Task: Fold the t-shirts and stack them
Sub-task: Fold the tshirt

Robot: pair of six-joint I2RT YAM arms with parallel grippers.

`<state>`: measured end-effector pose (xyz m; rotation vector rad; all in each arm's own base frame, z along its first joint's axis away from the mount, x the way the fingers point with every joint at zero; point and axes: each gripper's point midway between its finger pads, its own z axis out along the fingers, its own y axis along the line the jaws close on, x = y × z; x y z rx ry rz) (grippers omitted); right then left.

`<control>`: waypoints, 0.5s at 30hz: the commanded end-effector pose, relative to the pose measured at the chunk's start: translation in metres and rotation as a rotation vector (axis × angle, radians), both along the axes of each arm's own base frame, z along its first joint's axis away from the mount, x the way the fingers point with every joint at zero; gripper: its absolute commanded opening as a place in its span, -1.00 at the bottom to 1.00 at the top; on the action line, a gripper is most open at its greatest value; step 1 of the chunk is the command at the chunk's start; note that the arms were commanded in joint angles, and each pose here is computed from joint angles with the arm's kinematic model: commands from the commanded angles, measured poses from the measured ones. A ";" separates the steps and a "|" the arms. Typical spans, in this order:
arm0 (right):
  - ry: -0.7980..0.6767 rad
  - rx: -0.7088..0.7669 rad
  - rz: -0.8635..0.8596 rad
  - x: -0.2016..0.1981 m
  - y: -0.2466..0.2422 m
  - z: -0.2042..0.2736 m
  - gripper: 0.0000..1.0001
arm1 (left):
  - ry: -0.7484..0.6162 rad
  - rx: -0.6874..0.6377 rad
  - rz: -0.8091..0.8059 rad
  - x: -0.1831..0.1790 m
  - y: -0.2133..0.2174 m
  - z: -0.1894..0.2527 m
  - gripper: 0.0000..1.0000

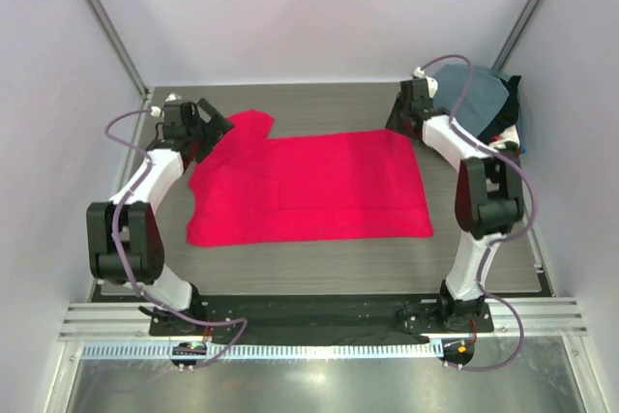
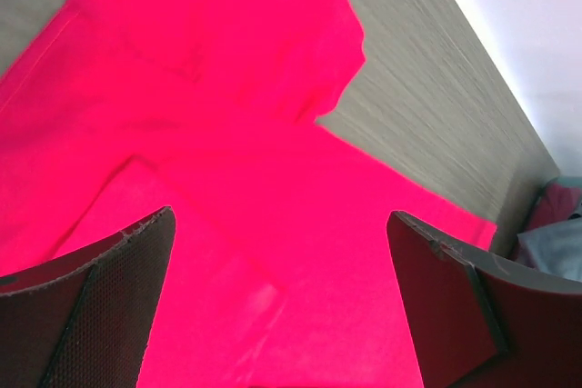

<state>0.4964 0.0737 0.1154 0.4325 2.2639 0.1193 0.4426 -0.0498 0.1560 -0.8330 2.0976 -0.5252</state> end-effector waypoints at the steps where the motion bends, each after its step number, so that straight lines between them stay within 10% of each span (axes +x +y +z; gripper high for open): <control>1: -0.001 -0.144 -0.041 0.031 -0.021 0.009 -0.07 | -0.092 0.026 -0.059 0.030 -0.005 0.021 0.99; 15: 0.110 -0.266 -0.074 0.067 -0.035 -0.054 -0.05 | -0.136 0.262 0.001 0.094 0.030 0.022 0.99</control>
